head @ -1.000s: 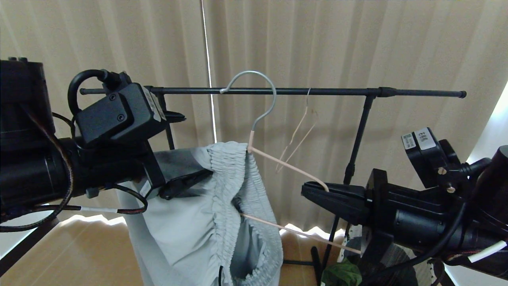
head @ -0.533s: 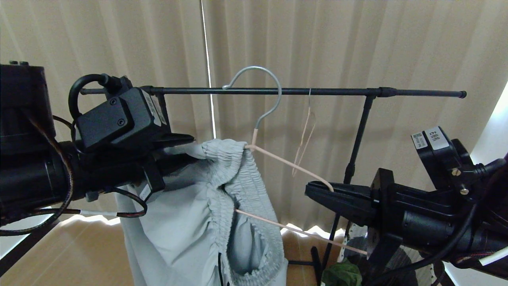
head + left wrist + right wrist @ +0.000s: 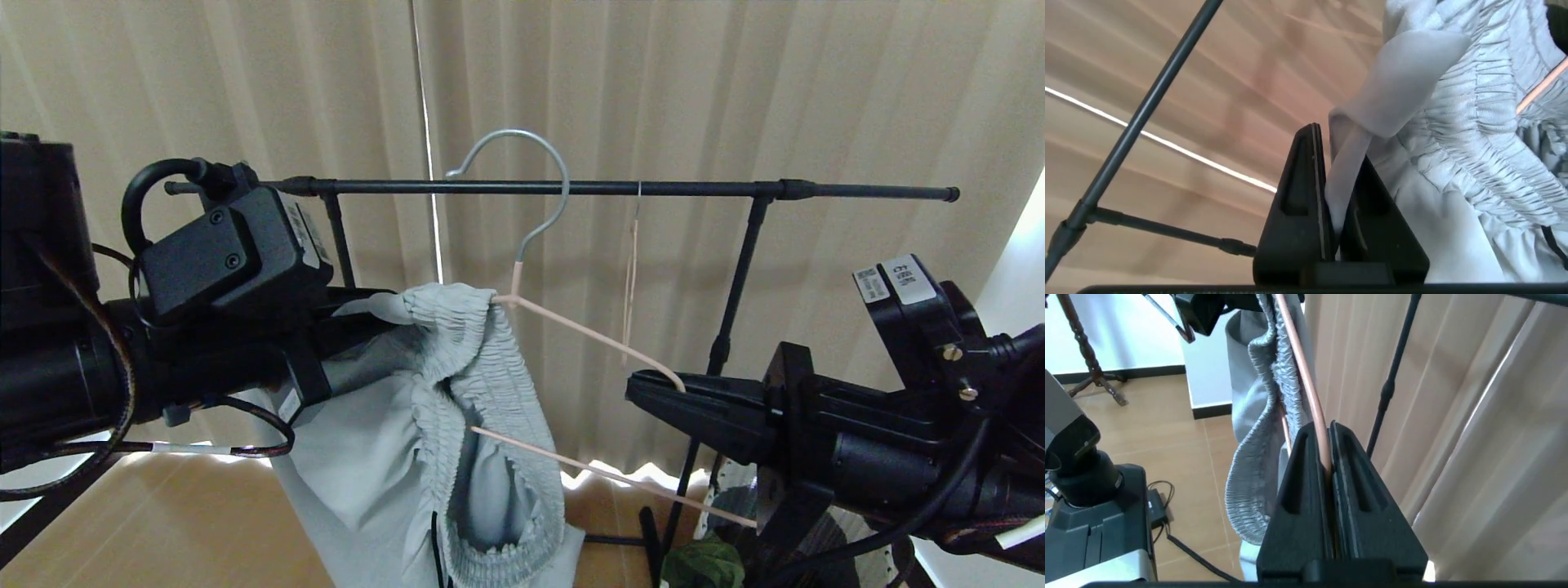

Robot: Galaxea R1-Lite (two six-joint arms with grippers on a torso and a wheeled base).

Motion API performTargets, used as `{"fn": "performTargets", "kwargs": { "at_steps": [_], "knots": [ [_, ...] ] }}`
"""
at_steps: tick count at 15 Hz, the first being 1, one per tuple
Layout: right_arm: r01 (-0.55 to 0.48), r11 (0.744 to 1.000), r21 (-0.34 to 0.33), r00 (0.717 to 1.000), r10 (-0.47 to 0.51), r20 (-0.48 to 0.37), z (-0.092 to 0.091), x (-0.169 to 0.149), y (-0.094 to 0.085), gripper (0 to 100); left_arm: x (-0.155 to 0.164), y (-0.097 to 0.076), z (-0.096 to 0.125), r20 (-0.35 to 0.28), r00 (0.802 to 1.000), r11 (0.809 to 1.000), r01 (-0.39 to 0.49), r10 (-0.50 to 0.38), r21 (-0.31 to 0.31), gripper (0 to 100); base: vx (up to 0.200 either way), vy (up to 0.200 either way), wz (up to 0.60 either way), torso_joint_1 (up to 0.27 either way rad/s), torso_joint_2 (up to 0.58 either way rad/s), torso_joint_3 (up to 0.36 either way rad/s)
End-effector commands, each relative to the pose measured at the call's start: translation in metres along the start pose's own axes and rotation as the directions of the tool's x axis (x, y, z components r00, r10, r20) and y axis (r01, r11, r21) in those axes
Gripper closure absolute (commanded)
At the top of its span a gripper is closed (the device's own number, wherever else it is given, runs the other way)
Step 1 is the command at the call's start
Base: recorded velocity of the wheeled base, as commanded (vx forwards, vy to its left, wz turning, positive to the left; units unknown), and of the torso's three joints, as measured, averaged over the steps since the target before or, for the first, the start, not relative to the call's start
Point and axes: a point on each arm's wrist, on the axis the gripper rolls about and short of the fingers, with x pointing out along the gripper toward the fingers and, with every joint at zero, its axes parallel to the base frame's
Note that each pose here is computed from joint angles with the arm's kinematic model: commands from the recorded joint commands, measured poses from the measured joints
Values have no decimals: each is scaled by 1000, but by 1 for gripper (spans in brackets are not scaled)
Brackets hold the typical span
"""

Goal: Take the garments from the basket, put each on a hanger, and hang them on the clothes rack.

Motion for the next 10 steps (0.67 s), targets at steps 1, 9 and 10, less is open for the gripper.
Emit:
{"fn": "performTargets", "kwargs": {
  "at_steps": [1,9,10],
  "knots": [
    [3,1000,-1,1000,-3,3,1,0,0,100,-3,1,0,1,1000,1000,-12,12,0,100,0,0,0,0,0,0],
    [95,994,-50,995,-94,22,5,-9,-13,0,-13,14,-14,-135,979,987,-158,154,-16,100,0,0,0,0,0,0],
    [122,990,-63,992,-122,15,2,-10,-14,0,-13,15,-17,-207,953,973,-231,220,-26,100,0,0,0,0,0,0]
  ]
}}
